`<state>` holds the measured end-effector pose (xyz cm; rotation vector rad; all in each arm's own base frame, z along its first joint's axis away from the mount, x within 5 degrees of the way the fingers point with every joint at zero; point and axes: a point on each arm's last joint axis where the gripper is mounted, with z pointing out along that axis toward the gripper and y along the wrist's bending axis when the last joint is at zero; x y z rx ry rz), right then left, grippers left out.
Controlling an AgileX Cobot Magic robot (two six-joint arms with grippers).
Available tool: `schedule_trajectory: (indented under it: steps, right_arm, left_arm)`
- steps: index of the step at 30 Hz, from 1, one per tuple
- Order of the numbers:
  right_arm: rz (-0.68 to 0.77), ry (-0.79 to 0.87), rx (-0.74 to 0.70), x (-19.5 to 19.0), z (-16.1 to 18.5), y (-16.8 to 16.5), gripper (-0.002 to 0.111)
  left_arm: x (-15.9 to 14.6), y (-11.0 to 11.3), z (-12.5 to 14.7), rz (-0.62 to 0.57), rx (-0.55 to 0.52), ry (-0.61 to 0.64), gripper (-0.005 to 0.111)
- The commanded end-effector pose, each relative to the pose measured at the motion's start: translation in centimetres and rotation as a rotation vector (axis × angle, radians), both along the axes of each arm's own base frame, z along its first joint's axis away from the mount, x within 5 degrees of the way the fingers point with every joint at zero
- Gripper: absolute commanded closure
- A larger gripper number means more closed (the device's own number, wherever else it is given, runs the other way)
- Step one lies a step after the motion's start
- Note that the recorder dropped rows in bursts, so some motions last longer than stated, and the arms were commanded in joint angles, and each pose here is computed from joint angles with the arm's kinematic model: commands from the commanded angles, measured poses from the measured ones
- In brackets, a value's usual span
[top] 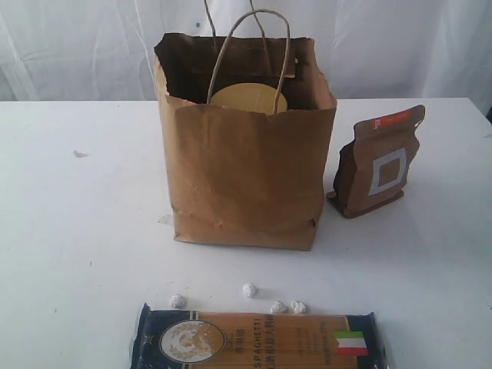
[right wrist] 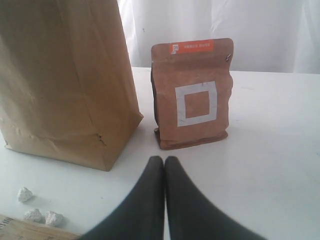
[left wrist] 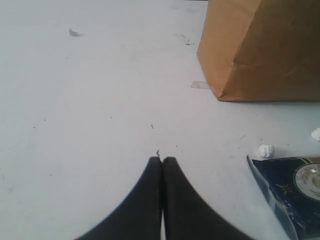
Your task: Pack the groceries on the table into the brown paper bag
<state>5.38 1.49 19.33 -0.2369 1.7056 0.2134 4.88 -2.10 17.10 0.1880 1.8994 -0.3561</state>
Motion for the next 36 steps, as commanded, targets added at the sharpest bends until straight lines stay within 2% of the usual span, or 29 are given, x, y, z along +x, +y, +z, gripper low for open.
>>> schedule_trajectory:
  steps: [1,7,8,10,11,14,17,20,24,26,29,31,36]
  right_arm:
    - [-0.004,-0.006,0.002,0.0,-0.1,0.0,0.108]
    - [-0.003,-0.020,0.006,0.0,0.1,0.0,0.108]
    - [0.001,-0.070,0.066,0.0,0.6,0.1,0.108]
    - [0.005,-0.123,0.435,0.0,2.1,0.1,0.108]
    - [0.008,-0.161,0.528,-0.1,2.7,0.0,0.108]
    - [0.024,-0.328,0.591,-0.4,4.2,-0.3,0.108]
    - [0.034,-0.401,0.631,-0.6,4.9,-0.5,0.108]
    - [0.063,-0.418,0.516,-0.8,5.6,-0.1,0.108]
    - [0.034,-0.314,0.414,-1.7,8.7,-0.4,0.108]
    - [-0.016,-0.184,0.339,-1.6,9.7,-0.6,0.108]
    - [-0.024,-0.024,0.123,-1.3,11.5,-0.5,0.108]
    - [0.037,0.088,-0.006,-0.8,12.7,0.1,0.108]
    - [0.176,0.373,-0.156,2.1,14.0,2.1,0.108]
  left_arm:
    - [-0.1,-0.1,-0.2,-0.003,-0.019,0.015,0.107]
    - [-0.1,0.0,-0.2,-0.002,-0.013,0.013,0.107]
    - [-0.1,0.0,-0.2,-0.002,-0.013,0.013,0.107]
    - [-0.1,0.0,-0.2,-0.002,-0.013,0.013,0.107]
    - [-0.1,0.0,-0.2,-0.002,-0.013,0.013,0.107]
    - [-0.1,0.0,-0.2,-0.002,-0.013,0.013,0.107]
    - [-0.1,0.0,-0.2,-0.002,-0.013,0.013,0.107]
    - [0.0,0.0,-0.2,-0.002,-0.013,0.011,0.107]
    - [0.0,0.0,-0.2,-0.002,-0.013,0.011,0.107]
    - [0.0,0.0,-0.2,-0.002,-0.013,0.011,0.107]
    - [0.0,0.0,-0.2,-0.002,-0.013,0.011,0.107]
    - [0.0,0.0,-0.2,-0.002,-0.013,0.011,0.107]
    - [0.0,0.0,-0.2,-0.002,-0.013,0.011,0.107]
